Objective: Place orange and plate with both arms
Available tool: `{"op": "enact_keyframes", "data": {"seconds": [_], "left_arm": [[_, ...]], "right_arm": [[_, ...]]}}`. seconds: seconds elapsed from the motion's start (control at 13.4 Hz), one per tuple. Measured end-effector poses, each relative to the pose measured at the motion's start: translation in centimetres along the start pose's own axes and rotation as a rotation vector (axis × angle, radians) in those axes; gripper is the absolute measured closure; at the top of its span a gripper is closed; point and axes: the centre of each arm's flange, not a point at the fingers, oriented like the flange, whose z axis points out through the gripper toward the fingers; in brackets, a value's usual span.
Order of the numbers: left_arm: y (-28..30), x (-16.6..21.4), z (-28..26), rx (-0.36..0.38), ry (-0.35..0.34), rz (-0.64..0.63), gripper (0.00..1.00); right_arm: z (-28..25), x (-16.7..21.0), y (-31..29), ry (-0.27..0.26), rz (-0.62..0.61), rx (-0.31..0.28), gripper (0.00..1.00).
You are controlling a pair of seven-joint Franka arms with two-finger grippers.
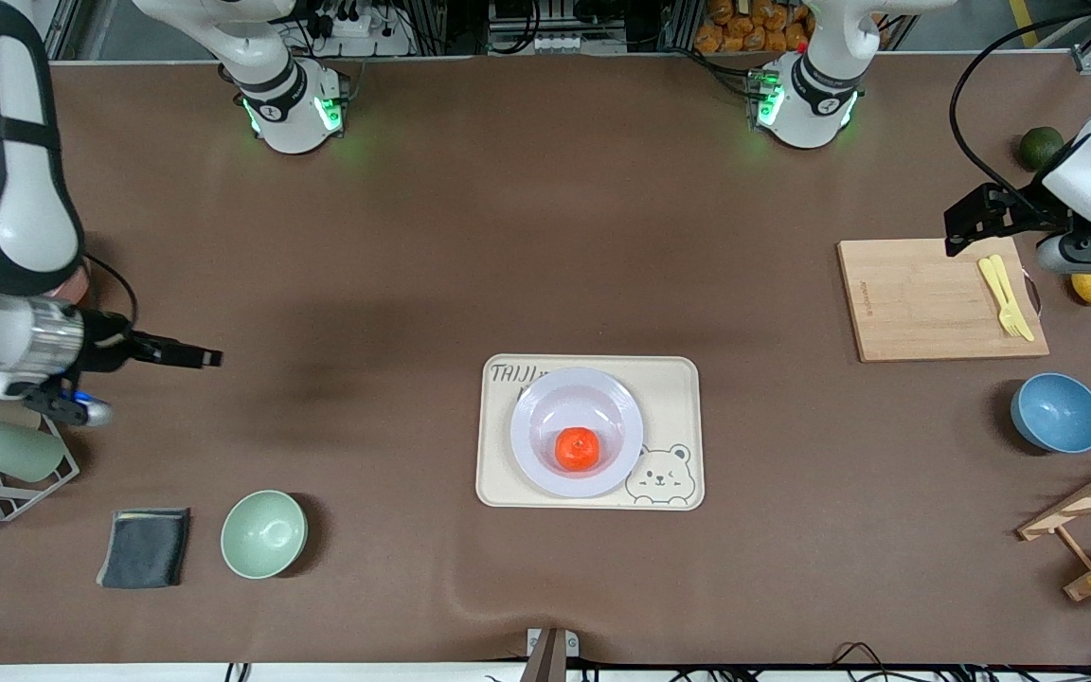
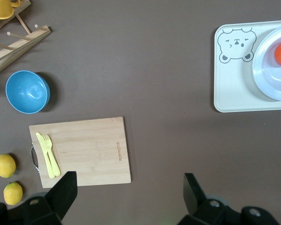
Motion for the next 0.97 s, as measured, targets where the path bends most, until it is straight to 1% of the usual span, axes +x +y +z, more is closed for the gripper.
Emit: {"op": "enact_keyframes", "data": {"seconds": [0.15, 0.22, 0.3, 0.37, 0.52, 0.67, 0.75, 0.97], "left_arm": [[-0.1, 0.1, 0.0, 0.0, 0.001, 0.0, 0.0], [-0.1, 0.1, 0.1, 0.0, 0.001, 0.008, 0.0], [-0.2, 0.1, 0.1, 0.0, 0.0, 0.013, 0.0], [-0.3, 0.1, 0.1, 0.0, 0.0, 0.016, 0.0], [-0.3, 0.1, 0.1, 0.0, 0.0, 0.02, 0.0], [-0.3, 0.1, 0.1, 0.0, 0.001, 0.022, 0.0], [-0.3, 0.1, 0.1, 0.0, 0.001, 0.022, 0.0], [-0.3, 0.2, 0.1, 0.0, 0.002, 0.022, 0.0]], "right_arm": [[-3.9, -2.1, 0.4, 0.031, -0.047, -0.101, 0.0], [-5.9, -3.5, 0.0, 0.043, -0.062, -0.126, 0.0], [-7.8, -5.0, -0.6, 0.054, -0.076, -0.137, 0.0], [-9.7, -6.5, -1.3, 0.074, -0.093, -0.153, 0.0], [-13.1, -9.5, -2.7, 0.127, -0.13, -0.207, 0.0], [-14.7, -11.8, -4.1, 0.145, -0.157, -0.235, 0.0], [-14.9, -12.2, -4.5, 0.147, -0.164, -0.24, 0.0], [-15.0, -12.0, -4.4, 0.162, -0.163, -0.246, 0.0]]}}
